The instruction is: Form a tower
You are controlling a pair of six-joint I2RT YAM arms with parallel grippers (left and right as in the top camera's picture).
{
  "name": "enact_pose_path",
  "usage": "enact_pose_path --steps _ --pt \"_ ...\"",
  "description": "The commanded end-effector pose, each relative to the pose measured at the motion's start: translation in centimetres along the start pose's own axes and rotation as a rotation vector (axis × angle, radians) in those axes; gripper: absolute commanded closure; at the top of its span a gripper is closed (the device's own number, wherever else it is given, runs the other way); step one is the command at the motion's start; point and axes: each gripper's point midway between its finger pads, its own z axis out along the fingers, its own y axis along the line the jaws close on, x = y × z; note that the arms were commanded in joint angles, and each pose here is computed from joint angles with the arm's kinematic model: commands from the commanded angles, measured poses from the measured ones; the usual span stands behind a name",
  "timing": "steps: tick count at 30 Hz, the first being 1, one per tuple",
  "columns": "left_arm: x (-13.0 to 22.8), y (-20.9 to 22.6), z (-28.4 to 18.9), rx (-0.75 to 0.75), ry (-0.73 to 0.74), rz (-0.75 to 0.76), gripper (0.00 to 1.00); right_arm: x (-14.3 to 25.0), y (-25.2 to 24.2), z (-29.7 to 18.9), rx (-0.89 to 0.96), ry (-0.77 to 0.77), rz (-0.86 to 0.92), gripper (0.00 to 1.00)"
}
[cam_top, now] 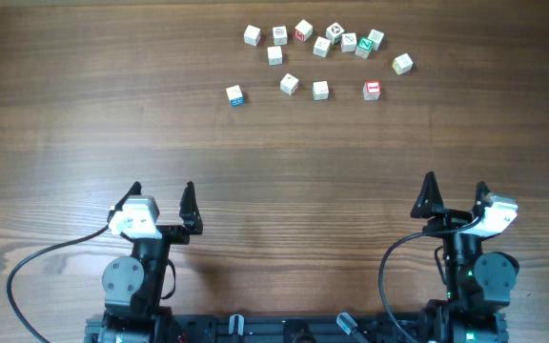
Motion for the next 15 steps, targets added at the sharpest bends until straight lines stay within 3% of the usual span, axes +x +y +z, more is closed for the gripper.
enact_pose_path --steps 1,15 --pt "0.62 0.15 0.14 -0.001 0.015 0.022 0.00 -0.38 0.23 -0.09 -0.012 -0.010 -0.003 0.00" --pt "0.70 0.10 0.14 0.002 0.019 0.022 0.00 -0.38 0.23 -0.09 -0.012 -0.010 -0.003 0.00"
